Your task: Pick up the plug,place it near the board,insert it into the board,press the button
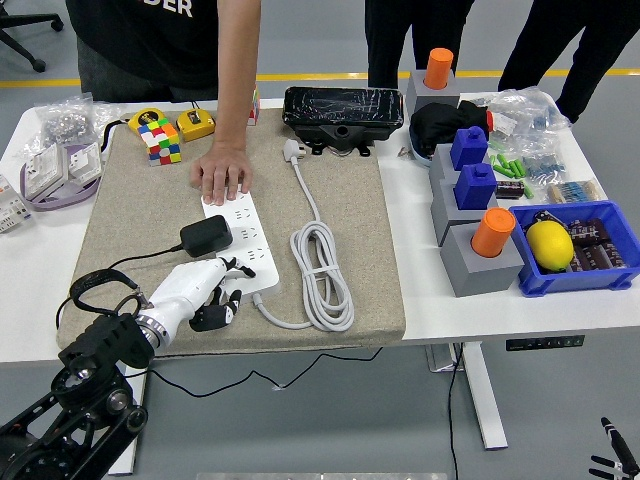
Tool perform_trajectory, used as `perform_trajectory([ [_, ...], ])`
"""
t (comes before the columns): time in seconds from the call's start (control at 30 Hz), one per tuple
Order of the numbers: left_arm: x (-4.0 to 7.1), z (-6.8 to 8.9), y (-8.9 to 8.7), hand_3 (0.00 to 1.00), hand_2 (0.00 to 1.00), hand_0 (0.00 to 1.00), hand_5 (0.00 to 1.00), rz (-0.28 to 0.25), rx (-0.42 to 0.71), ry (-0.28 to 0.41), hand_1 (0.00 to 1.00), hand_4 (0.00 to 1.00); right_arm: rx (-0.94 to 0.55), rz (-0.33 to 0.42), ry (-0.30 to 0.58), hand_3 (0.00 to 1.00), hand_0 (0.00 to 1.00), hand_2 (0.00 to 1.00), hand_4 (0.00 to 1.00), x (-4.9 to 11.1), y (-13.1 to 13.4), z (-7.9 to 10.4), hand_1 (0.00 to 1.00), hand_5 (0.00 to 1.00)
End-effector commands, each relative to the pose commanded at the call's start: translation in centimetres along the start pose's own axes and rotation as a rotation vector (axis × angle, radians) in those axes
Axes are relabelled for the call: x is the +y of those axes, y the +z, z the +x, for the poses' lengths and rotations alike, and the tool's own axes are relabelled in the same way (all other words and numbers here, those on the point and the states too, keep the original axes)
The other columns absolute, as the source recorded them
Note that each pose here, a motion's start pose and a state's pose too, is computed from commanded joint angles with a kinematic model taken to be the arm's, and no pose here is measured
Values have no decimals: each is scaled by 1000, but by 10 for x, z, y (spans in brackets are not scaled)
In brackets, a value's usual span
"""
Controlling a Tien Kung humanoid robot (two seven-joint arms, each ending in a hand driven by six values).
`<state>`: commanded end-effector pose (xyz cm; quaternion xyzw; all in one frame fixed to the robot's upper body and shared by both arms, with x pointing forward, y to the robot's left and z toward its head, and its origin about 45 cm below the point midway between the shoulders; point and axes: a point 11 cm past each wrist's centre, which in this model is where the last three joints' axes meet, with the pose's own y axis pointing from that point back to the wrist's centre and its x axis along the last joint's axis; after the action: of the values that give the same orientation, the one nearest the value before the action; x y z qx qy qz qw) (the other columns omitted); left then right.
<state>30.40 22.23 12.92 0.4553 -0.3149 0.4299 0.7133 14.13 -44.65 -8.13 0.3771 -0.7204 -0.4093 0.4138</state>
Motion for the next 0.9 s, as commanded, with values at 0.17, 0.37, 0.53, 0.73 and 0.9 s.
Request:
perform_trajectory([
  [0.17,0,-5,-3,743,94,149,2,8,-7,-16,2,385,-1,2,-2,667,796,680,998,0,0,-1,717,998],
  [0.37,1,-8,-7,742,95,150,2,14,-17,-26,2,386,5,-1,-3,667,795,680,998,0,1,-1,717,998],
  [0.53,3,-1,-1,742,95,150,2,-2,-18,-2,2,384,8,-2,0,667,796,680,998,0,1,0,717,998],
  [0.73,8,20,14,741,94,151,2,-46,-25,58,2,383,9,-4,-2,667,795,680,998,0,2,0,717,998],
  [0.9,10,45,34,723,96,158,2,-113,-14,144,2,394,10,-7,-5,667,793,681,998,0,4,-2,717,998],
])
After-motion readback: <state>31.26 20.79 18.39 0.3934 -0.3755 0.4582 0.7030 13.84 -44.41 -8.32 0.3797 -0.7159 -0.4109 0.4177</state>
